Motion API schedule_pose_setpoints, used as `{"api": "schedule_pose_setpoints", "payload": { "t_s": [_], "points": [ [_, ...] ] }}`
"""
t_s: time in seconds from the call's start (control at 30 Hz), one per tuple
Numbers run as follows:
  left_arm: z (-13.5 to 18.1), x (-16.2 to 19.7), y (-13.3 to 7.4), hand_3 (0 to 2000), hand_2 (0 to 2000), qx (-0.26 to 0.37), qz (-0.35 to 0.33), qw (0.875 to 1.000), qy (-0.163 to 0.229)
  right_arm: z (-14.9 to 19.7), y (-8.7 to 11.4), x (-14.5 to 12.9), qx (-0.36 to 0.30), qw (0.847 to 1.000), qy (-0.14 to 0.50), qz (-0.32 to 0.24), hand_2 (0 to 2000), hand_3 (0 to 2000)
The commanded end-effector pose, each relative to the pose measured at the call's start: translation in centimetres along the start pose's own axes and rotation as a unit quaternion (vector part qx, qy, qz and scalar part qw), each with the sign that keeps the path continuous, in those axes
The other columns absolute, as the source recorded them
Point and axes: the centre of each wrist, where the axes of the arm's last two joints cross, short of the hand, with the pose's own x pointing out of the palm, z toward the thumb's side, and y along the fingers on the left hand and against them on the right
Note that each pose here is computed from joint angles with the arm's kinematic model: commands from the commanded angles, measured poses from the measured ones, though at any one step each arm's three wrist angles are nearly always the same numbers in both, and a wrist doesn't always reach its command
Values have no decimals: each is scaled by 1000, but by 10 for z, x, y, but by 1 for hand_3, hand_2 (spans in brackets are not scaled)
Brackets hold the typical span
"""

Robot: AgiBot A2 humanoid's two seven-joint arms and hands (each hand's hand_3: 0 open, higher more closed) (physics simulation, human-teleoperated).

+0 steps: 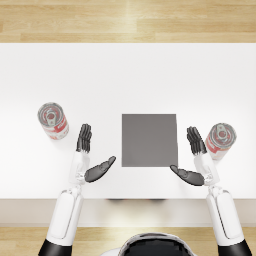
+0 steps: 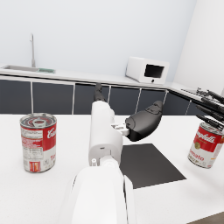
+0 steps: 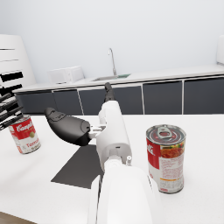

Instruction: Pick up the red can on the left and place it in the middle, then pick up the red can on the right and place it on top of the can in the middle

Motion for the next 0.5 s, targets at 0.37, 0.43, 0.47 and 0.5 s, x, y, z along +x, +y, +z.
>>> {"api": "schedule_pose_setpoints", "payload": {
  "t_s": [0.37,0.43,0.47,0.5],
  "points": [
    [0,0,0,0,0,0,0,1000,0,0,0,0,0,1000,0,0,0,0],
    [0,0,0,0,0,0,0,1000,0,0,0,0,0,1000,0,0,0,0],
    [0,0,0,0,0,0,0,1000,0,0,0,0,0,1000,0,0,0,0],
    [0,0,0,0,0,0,0,1000,0,0,0,0,0,1000,0,0,0,0]
  ]
}}
